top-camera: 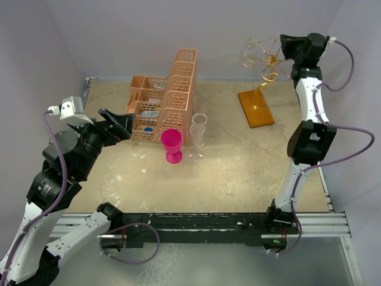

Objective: Take the wine glass off the wine glass rack
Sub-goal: Pick up the wine glass from the wine rack.

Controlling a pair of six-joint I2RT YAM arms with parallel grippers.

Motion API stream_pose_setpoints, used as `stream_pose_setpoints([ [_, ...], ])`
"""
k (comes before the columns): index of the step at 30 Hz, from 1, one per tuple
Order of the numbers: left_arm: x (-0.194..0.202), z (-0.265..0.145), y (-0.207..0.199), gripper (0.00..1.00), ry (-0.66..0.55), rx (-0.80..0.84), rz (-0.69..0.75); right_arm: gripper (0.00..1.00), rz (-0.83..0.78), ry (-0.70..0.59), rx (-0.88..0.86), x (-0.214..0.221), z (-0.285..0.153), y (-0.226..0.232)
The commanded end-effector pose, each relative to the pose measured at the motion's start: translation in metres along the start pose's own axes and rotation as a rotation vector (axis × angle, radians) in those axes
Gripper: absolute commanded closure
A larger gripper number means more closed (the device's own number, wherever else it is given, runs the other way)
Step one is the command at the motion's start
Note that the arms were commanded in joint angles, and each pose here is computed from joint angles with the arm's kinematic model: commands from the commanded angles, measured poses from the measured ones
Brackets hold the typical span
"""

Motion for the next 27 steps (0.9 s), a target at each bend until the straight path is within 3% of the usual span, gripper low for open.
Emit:
stream_pose_setpoints([
  [1,-0.005,-0.002,-0.002,0.01,-0.030,0.014,0.009,1.00,-0.022,-0.094,-0.062,-0.024,-0.020,0.040],
  [16,-0.008,-0.003,-0.004,0.01,-0.031,0.020,0.007,1.00,-0.003,-0.153,-0.074,-0.037,-0.037,0.055],
  [27,-0.006,-0.004,-0.004,0.01,-0.024,0.027,-0.004,1.00,-0.033,-0.117,-0.103,-0.035,-0.062,0.062],
])
Point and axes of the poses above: each gripper's point midway between its finger pads, its own z axis out along the fingers, its own y axis along the line the jaws close on, x = y × z, the point moved 9 cm from there along -z, back along the fingers, and after that the axes turned 13 degrees about -z, right-handed, at the moved point
